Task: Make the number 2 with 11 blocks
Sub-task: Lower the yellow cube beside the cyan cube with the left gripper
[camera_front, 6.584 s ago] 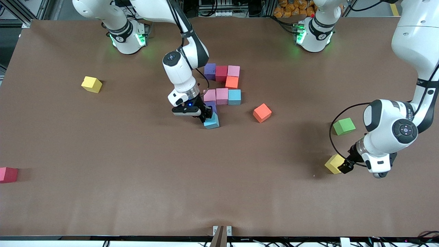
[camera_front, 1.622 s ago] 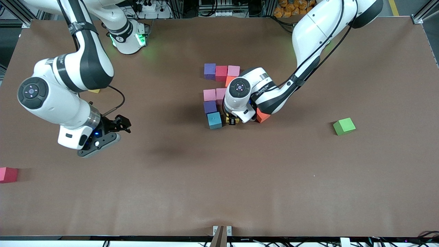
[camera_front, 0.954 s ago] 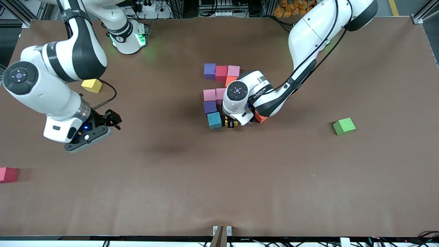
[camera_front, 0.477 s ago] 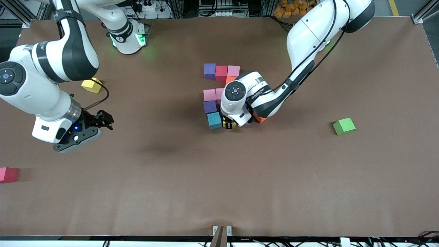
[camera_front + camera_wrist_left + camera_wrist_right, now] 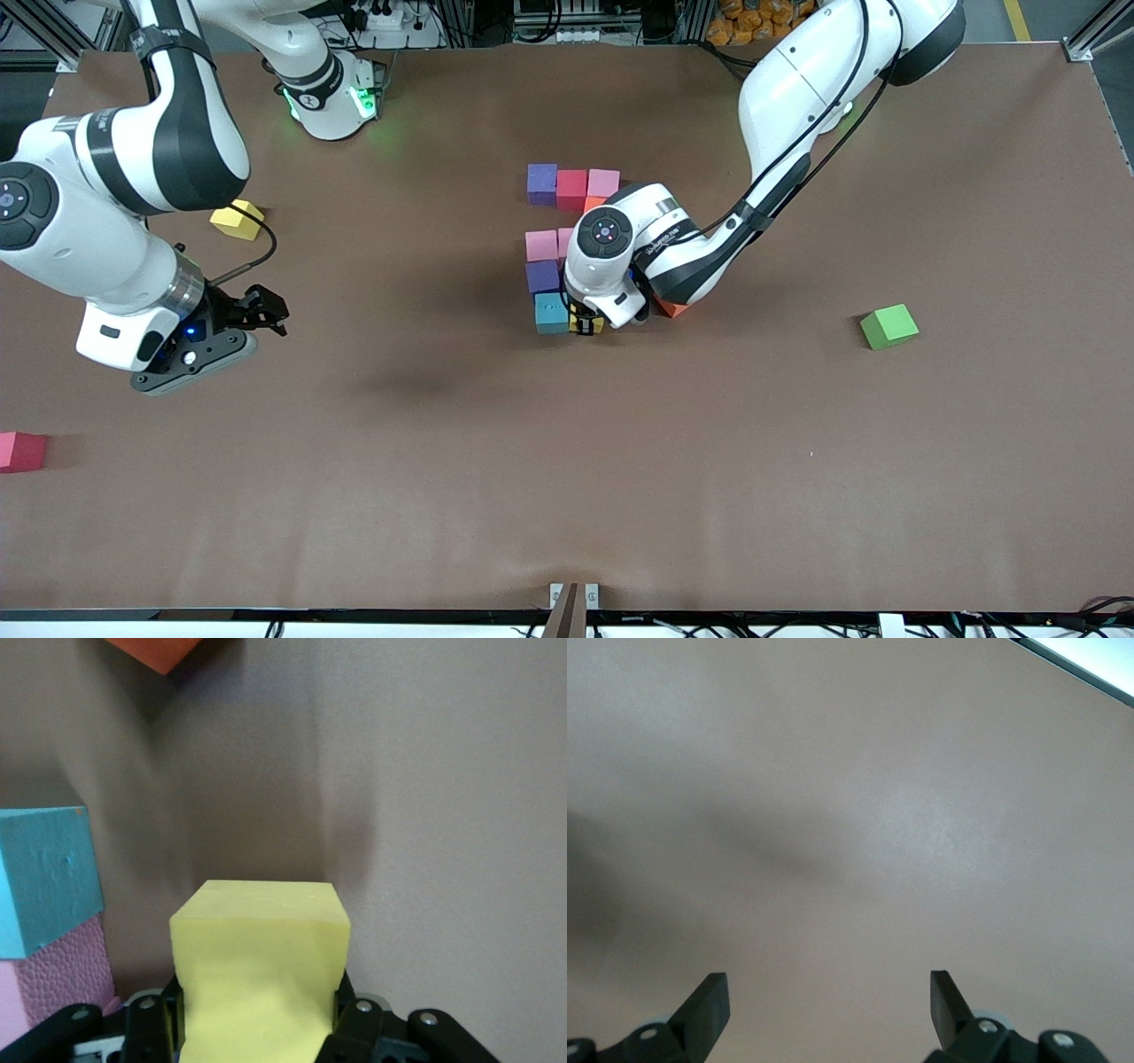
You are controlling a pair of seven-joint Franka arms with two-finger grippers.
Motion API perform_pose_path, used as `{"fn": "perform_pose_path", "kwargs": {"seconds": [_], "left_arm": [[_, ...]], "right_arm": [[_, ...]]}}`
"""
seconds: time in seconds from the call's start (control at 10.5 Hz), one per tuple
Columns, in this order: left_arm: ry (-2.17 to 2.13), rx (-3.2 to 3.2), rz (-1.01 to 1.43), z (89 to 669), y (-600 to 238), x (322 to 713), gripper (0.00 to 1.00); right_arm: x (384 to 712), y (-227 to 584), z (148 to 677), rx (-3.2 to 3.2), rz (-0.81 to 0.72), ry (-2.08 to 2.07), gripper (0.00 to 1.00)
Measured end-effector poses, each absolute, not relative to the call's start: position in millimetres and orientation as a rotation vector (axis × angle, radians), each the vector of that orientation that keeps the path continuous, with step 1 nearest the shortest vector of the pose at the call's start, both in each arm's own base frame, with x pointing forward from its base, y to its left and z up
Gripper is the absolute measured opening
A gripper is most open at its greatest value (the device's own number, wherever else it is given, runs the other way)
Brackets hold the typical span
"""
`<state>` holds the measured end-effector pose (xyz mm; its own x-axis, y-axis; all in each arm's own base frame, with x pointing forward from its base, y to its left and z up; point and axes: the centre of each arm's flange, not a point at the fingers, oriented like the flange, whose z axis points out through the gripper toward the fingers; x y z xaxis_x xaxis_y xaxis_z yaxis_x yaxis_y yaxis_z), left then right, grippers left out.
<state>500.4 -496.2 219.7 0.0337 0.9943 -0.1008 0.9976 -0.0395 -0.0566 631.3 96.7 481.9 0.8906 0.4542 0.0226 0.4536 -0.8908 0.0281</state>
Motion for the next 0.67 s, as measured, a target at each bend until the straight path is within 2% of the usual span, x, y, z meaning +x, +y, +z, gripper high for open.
{"fn": "perform_pose_path", "kwargs": {"seconds": [0.67], "left_arm": [[2.124, 2.276, -0.092, 201.4, -517.8, 495.4, 0.60]], "right_arm": [[631.1, 97.1, 481.8, 3.033, 0.043, 0.729, 1.00]]}}
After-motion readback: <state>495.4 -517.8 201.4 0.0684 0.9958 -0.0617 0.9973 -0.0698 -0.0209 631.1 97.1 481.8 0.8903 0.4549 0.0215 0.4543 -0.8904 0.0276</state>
